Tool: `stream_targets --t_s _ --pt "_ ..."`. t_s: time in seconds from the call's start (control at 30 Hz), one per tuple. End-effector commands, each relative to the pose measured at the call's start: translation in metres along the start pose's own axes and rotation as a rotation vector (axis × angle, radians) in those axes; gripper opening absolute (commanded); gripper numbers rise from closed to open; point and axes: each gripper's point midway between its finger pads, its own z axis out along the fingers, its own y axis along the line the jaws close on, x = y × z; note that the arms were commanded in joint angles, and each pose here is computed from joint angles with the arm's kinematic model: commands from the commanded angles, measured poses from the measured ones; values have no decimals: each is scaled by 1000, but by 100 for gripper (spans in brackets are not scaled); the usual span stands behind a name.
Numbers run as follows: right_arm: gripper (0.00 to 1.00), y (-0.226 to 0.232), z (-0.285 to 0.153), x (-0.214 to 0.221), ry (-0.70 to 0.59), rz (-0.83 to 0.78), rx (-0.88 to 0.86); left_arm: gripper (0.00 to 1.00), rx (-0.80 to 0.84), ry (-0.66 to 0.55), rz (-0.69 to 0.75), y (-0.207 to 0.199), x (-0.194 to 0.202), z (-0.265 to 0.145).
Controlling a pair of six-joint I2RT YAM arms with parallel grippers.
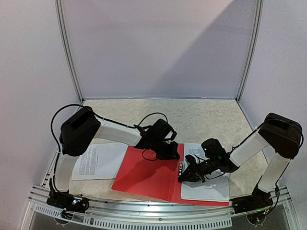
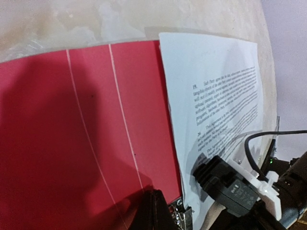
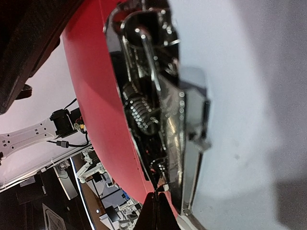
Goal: Put the files into the folder
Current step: Clamp the file with the spring clip on the folder.
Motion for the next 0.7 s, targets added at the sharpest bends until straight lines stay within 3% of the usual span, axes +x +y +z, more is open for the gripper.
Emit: stream_targets --t_s 0.0,0.37,0.53,0.67 --pt "0 -47 0 21 42 146 163 0 -223 114 -72 77 41 12" --pt "0 -39 -3 22 37 142 148 0 -216 111 -70 74 39 12" --pt "8 -43 -4 23 37 152 163 0 -220 108 -68 75 39 11" --pt "9 -43 -5 22 34 145 166 0 -219 108 -70 75 39 10"
